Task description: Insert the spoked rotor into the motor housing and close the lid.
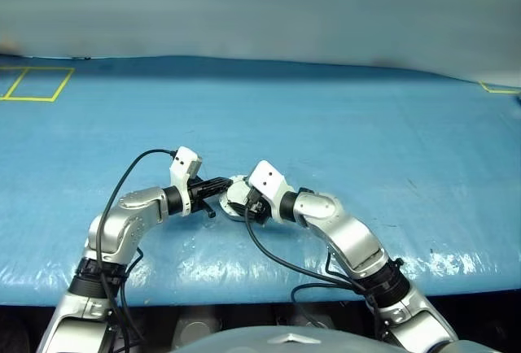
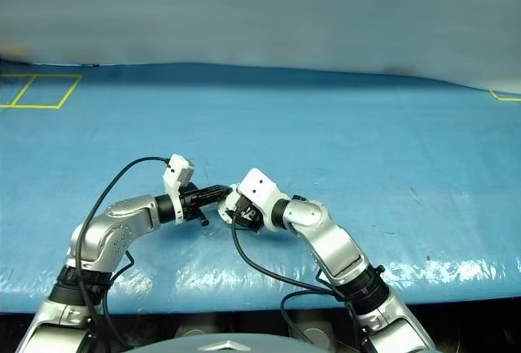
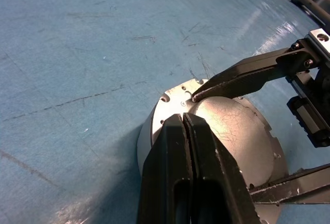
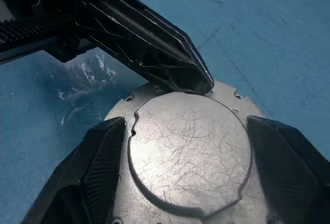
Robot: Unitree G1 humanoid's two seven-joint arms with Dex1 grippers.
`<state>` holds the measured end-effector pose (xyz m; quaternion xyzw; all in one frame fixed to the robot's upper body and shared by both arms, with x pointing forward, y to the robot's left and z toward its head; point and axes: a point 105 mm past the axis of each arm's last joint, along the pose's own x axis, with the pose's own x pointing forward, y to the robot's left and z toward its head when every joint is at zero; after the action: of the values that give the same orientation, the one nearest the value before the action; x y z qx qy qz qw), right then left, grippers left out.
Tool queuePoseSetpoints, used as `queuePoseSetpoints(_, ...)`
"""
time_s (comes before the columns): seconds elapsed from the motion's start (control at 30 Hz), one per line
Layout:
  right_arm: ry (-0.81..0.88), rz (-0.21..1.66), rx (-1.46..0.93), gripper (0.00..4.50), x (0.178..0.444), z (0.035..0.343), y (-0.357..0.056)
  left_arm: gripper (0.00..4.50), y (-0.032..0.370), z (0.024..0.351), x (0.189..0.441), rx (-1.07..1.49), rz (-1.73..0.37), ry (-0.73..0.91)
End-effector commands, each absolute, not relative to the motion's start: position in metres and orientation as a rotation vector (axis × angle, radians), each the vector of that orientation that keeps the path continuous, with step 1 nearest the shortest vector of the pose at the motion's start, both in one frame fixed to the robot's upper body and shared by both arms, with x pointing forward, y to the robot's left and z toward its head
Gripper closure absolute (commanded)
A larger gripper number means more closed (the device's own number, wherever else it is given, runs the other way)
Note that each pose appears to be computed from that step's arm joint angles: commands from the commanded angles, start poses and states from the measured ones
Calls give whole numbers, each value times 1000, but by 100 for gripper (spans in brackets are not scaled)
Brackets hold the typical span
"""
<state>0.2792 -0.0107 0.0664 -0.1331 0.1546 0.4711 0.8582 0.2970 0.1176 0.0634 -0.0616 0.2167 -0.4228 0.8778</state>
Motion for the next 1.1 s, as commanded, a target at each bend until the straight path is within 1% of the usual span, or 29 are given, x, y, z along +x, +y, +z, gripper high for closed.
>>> queuePoseSetpoints(0.03, 376, 900, -231, 5, 280, 60, -28, 450, 118, 46, 289, -103, -879, 522)
queuePoseSetpoints(0.13, 336, 864, -185, 5, 278, 73, -41, 450, 118, 46, 290, -90, -881, 517)
queuePoseSetpoints(0.2, 338, 856, -104, 5, 272, 80, -49, 450, 119, 45, 291, -83, -880, 514)
queuePoseSetpoints(0.33, 340, 764, 172, 5, 264, 96, -67, 450, 120, 46, 293, -70, -883, 501)
queuePoseSetpoints(0.4, 371, 733, 319, 5, 259, 96, -70, 450, 119, 47, 294, -64, -887, 495)
queuePoseSetpoints(0.53, 484, 659, 509, 5, 252, 83, -67, 450, 118, 48, 295, -51, -897, 486)
queuePoseSetpoints(0.63, 532, 646, 644, 5, 249, 80, -57, 450, 117, 48, 295, -41, -898, 479)
queuePoseSetpoints(1.0, 617, 658, 938, 5, 248, 77, -34, 450, 119, 49, 296, -36, -886, 462)
queuePoseSetpoints(1.1, 630, 670, 987, 5, 248, 79, -28, 450, 119, 48, 296, -35, -884, 461)
